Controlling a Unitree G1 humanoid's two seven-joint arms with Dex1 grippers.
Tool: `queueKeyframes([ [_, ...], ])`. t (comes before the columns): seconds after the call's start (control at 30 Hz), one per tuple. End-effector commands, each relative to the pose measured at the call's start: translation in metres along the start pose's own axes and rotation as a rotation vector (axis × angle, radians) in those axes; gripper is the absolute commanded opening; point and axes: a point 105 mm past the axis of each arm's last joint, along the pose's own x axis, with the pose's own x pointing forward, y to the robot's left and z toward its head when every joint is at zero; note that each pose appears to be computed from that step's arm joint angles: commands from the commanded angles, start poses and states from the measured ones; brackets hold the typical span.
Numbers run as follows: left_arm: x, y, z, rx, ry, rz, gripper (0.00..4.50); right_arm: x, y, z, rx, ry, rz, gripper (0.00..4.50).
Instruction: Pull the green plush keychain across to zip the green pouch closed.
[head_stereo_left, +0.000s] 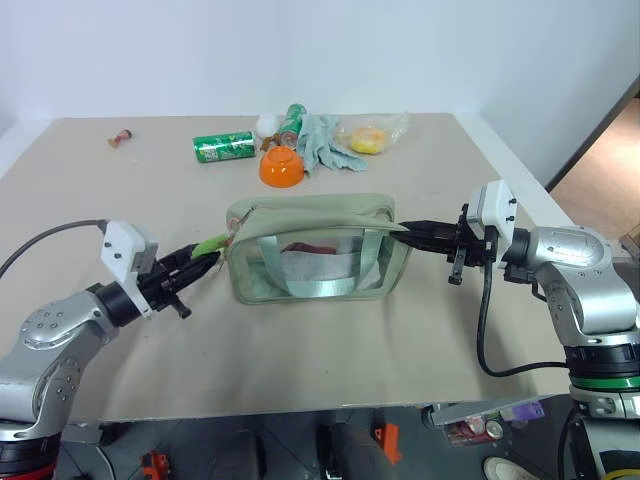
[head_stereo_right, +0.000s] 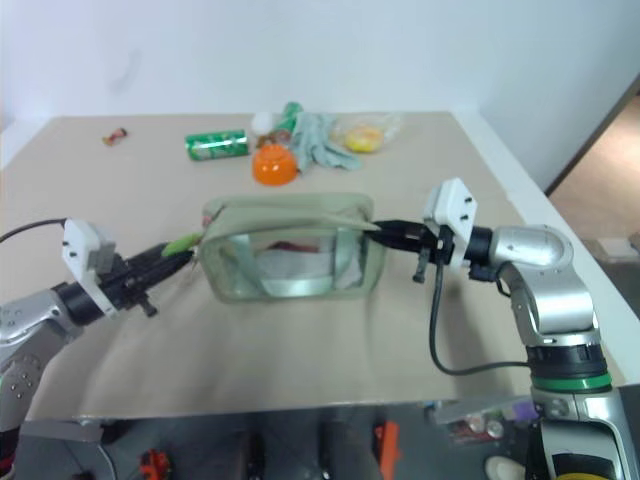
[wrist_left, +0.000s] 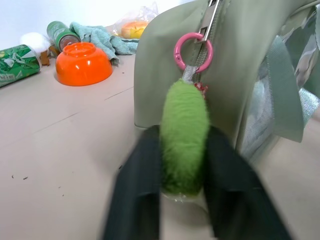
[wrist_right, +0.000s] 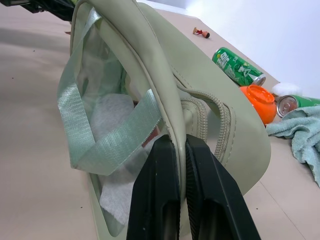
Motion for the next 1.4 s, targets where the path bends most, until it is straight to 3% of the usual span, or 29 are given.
queueKeyframes([
  [0.03, -0.004, 0.002, 0.009, 0.025, -0.014, 0.002, 0.69, 0.001, 0.001, 0.003, -0.021, 0.005, 0.012, 0.0],
  [0.23, -0.002, 0.006, 0.005, 0.058, -0.01, 0.022, 0.69, 0.002, 0.001, 0.002, -0.02, 0.01, 0.015, 0.0],
  [0.33, -0.001, 0.007, 0.009, 0.074, -0.03, 0.016, 0.06, 0.001, 0.001, 0.001, -0.021, 0.013, 0.015, 0.0],
  [0.6, -0.001, 0.008, 0.043, 0.111, -0.141, -0.015, 0.06, 0.001, -0.003, 0.004, -0.03, 0.008, 0.014, 0.0],
  [0.9, 0.014, -0.009, 0.078, 0.199, -0.171, -0.148, 0.06, 0.004, -0.007, 0.006, -0.042, 0.001, 0.023, 0.0],
  [1.4, 0.039, -0.031, 0.099, 0.313, -0.2, -0.298, 0.06, 0.001, -0.009, 0.005, -0.042, 0.006, 0.02, 0.0],
])
